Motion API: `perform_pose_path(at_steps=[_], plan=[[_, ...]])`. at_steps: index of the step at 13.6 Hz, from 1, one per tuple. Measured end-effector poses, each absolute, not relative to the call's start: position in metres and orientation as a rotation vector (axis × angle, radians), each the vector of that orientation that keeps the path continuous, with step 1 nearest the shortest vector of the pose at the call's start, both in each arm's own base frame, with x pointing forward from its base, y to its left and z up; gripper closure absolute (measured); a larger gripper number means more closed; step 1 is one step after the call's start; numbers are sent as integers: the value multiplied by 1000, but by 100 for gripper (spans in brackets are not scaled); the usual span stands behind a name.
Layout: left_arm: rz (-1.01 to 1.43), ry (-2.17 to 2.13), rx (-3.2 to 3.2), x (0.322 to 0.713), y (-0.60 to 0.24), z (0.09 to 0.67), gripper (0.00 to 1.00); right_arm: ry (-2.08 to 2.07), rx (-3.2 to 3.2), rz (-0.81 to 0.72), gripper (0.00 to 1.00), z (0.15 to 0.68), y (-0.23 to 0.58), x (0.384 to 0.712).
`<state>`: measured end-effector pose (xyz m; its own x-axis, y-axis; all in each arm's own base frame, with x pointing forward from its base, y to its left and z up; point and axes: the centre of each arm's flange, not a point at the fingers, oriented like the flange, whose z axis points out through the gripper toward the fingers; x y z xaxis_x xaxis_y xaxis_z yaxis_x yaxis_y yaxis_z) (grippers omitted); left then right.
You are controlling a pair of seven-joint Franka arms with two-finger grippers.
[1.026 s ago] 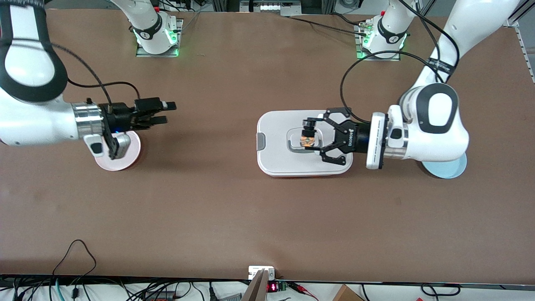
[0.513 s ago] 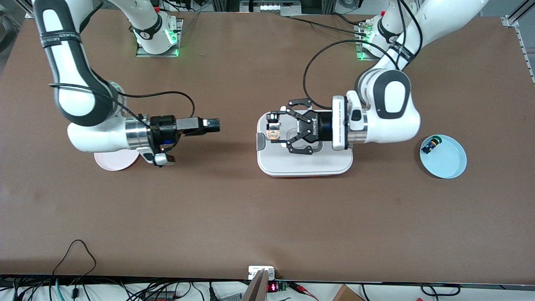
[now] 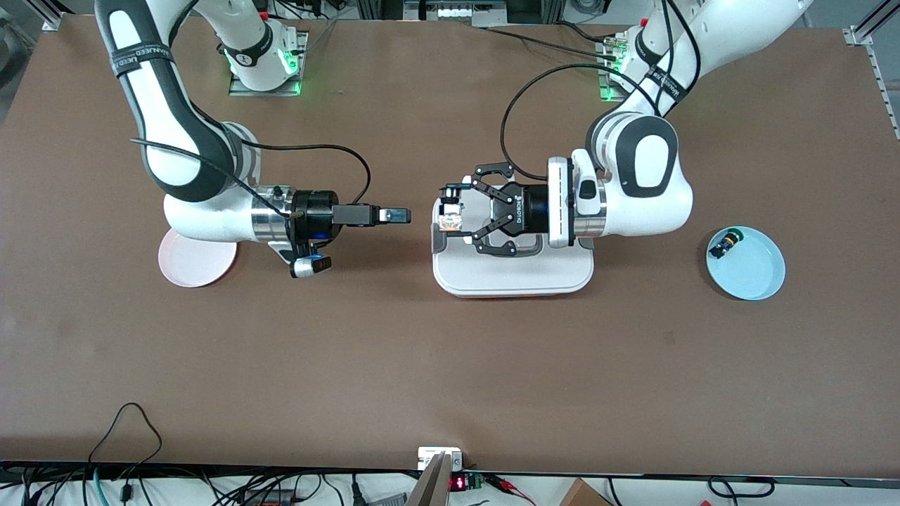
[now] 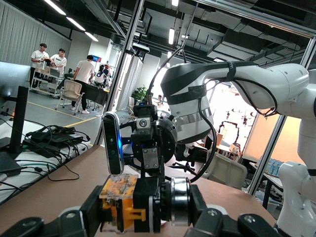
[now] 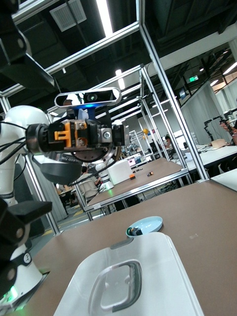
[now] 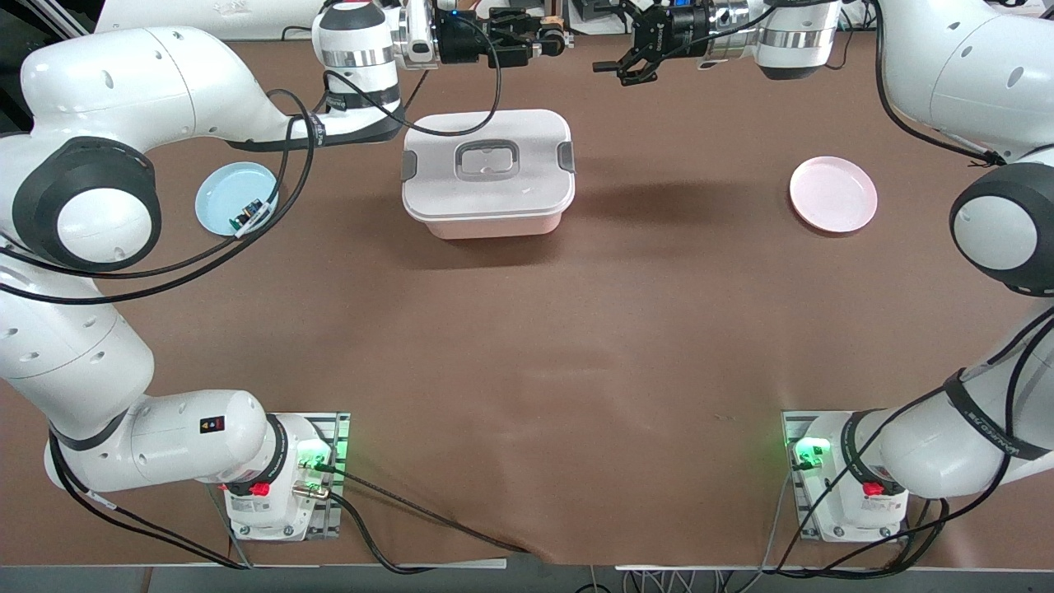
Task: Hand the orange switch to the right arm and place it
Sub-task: 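Carry the switch over the box while the right gripper approaches, then grasp the switch with the right gripper from the left gripper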
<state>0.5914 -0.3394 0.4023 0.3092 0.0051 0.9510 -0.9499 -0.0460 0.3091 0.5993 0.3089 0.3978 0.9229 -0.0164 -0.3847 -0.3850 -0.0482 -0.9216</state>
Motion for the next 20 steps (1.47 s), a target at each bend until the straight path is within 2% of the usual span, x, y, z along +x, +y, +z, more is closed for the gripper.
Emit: perform_pose_path(at_steps=[7,10,15,20], plan=[[996,-944,1380,592,-339,395,28,403,-1558,278,4,401,346,587],[995,-943,1380,592,-340,394,28,413,-1574,272,9,398,354,583],[995,-943,1379,592,-340,394,28,426,-1588,261,26,396,362,581],[995,-943,1379,592,-340,394,28,421,-1592,266,28,395,369,577]])
